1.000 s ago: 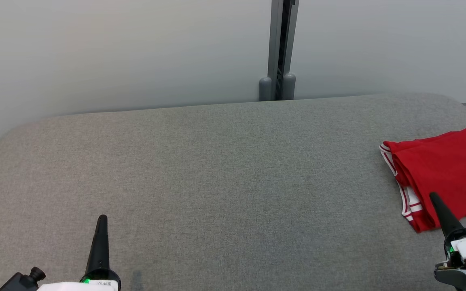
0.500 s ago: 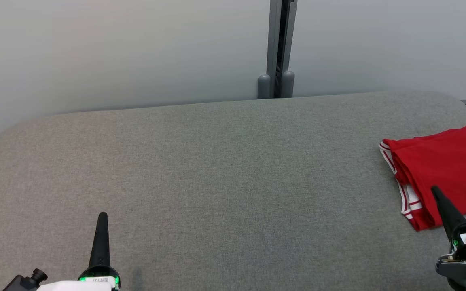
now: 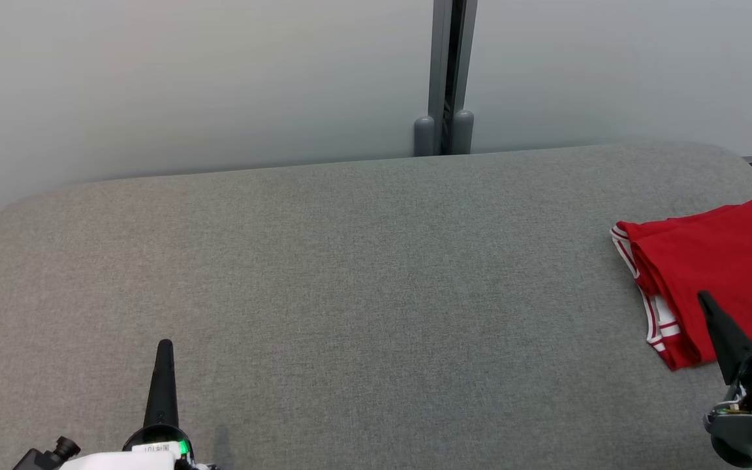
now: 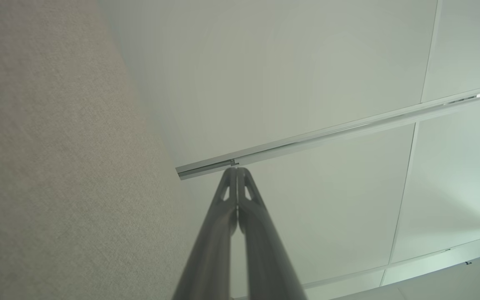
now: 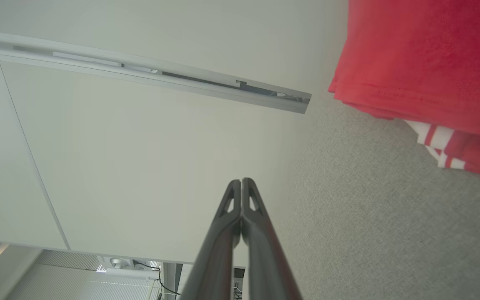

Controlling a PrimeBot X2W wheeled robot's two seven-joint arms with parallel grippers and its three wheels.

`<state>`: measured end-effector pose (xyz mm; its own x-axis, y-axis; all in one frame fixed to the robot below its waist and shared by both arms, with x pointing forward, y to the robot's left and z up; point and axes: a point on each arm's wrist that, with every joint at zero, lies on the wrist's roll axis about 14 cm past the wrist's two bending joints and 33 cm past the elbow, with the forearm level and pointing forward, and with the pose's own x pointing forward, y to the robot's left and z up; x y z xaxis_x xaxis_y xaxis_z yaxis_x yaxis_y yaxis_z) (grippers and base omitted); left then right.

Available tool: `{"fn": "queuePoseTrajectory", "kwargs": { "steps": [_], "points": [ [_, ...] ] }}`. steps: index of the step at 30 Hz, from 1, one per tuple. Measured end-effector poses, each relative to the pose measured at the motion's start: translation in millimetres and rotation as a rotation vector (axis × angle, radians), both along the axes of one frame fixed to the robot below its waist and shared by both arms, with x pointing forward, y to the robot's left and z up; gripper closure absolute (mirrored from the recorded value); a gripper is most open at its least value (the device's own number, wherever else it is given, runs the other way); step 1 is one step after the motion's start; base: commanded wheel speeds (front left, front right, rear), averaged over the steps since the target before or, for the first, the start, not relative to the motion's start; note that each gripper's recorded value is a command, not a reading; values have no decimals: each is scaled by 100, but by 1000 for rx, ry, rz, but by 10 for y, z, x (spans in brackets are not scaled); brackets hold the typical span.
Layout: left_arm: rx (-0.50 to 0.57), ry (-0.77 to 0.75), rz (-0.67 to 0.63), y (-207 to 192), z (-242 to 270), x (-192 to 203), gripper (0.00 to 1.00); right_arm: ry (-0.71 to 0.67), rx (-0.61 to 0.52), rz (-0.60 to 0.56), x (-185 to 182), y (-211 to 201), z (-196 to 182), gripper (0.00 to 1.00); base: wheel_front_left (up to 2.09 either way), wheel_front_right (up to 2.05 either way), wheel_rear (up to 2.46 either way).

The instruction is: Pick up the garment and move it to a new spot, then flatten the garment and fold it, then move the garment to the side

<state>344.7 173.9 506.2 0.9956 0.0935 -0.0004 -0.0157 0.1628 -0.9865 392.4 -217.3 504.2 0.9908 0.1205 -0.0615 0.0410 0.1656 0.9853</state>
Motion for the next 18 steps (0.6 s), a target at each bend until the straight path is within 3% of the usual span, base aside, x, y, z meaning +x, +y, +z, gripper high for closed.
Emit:
{"fn": "queuePoseTrajectory", "kwargs": {
  "steps": [18],
  "points": [
    [-117,-2,24,-19,-24,27,100,-24,122,-1,51,-39,49,100,0,0,0]
  ]
}}
